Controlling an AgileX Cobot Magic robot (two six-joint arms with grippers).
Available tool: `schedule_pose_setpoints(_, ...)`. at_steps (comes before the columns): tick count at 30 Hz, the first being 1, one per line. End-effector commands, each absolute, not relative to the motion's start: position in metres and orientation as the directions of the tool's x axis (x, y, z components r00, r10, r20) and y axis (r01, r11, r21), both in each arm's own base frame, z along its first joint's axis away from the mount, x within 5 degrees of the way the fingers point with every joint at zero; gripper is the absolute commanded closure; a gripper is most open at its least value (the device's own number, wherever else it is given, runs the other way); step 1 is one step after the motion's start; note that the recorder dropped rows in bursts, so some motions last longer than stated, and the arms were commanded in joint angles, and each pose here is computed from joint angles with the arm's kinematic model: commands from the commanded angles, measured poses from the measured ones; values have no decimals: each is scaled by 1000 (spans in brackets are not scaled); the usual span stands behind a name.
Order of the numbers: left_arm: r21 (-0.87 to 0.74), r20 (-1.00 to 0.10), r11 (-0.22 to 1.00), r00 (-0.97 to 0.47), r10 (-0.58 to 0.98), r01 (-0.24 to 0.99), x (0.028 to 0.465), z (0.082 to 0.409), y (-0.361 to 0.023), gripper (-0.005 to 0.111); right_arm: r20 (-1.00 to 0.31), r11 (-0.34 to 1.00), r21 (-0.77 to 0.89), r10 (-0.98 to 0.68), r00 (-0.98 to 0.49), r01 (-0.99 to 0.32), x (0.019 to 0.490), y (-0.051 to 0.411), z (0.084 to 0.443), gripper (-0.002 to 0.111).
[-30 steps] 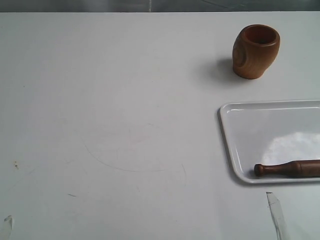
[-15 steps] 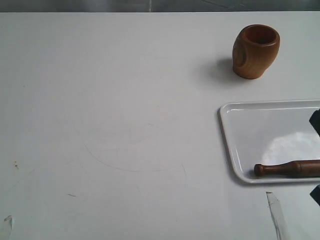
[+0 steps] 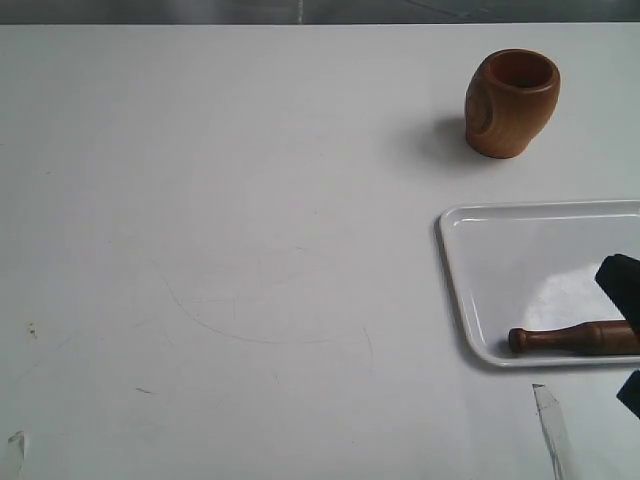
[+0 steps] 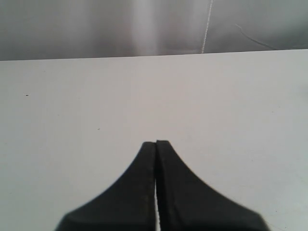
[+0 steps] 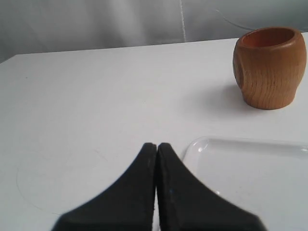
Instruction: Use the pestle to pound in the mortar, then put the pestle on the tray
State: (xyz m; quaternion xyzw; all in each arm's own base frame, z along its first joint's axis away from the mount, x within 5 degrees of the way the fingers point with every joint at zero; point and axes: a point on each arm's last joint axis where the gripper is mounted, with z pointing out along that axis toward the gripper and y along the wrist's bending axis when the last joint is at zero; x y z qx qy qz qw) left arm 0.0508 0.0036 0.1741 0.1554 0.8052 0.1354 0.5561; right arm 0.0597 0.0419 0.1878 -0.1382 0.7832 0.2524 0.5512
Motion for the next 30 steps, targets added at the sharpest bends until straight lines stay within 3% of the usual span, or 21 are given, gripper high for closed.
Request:
schedule_pose_setpoints(1,378,-861,920,-328,390,103,51,174,3,107,-939,837,201,17,-343,-509,59,42,186,108)
schedule_pose_setpoints(19,378,-861,920,-328,390,103,51,174,3,107,-924,837,169,-49,-379,-521,57,41,180,108)
schedule_pose_setpoints(30,378,-861,920,-328,390,103,51,174,3,107,-946,842,-26,-195,-258,-539,60,38,182,108)
